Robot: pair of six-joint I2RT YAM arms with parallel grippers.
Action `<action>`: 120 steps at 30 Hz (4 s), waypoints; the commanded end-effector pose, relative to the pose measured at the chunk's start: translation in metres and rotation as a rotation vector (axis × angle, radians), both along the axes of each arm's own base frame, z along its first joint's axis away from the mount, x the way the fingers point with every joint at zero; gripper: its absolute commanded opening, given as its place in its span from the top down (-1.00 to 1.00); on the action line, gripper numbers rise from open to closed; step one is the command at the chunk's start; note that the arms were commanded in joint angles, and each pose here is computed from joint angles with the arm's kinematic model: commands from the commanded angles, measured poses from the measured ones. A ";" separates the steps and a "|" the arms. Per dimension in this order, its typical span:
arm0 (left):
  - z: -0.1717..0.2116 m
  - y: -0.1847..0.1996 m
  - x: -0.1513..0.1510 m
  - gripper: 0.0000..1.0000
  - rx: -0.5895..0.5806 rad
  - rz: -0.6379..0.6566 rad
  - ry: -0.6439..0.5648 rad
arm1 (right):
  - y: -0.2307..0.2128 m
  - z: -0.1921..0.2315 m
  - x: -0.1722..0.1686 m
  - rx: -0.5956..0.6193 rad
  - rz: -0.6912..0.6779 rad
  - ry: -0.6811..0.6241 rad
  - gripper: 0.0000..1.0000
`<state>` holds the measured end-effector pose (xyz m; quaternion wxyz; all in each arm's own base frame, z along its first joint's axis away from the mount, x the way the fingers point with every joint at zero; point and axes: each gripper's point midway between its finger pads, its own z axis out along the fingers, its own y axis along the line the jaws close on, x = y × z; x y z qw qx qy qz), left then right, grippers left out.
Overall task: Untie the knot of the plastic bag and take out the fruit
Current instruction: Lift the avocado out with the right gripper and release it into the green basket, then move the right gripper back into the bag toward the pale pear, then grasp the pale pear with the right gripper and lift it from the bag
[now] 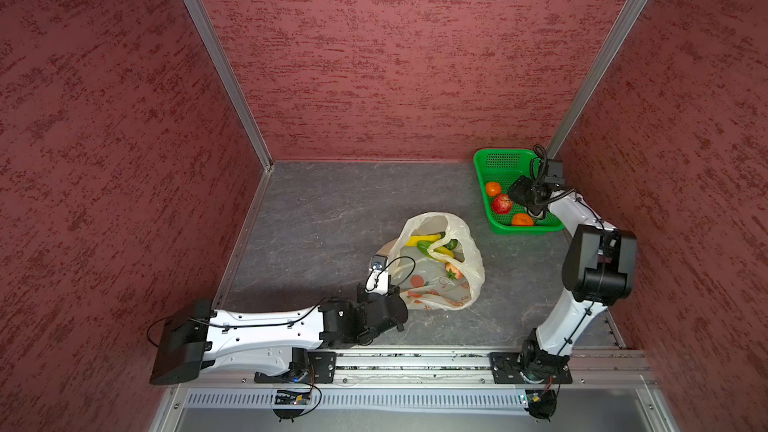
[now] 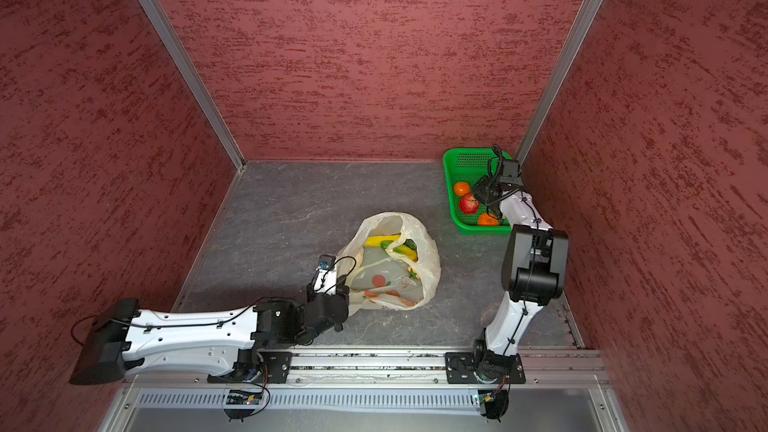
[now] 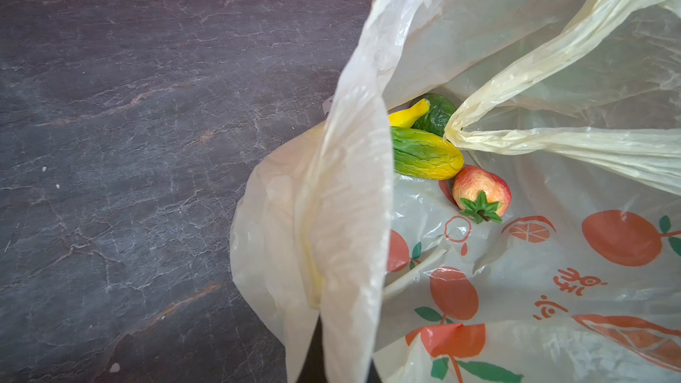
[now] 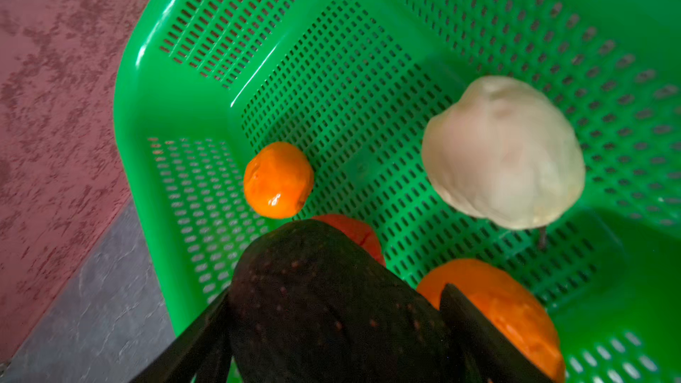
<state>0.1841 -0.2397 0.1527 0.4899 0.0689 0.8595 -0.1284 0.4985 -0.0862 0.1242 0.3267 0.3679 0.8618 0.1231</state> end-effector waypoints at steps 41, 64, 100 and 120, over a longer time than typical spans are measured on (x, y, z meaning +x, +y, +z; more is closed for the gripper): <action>0.011 0.017 0.002 1.00 -0.011 0.036 -0.020 | 0.201 0.148 -0.144 0.030 0.594 -0.188 -0.97; 0.015 0.023 0.004 1.00 -0.033 0.031 -0.029 | 0.384 0.086 -0.276 0.043 1.036 -0.062 -0.92; 0.005 0.028 -0.003 1.00 -0.057 -0.028 0.029 | 0.451 -0.043 -0.208 0.215 0.678 -0.083 -0.78; -0.012 0.030 -0.011 1.00 -0.044 -0.076 0.087 | 0.458 -0.062 -0.170 0.261 0.548 -0.136 -0.87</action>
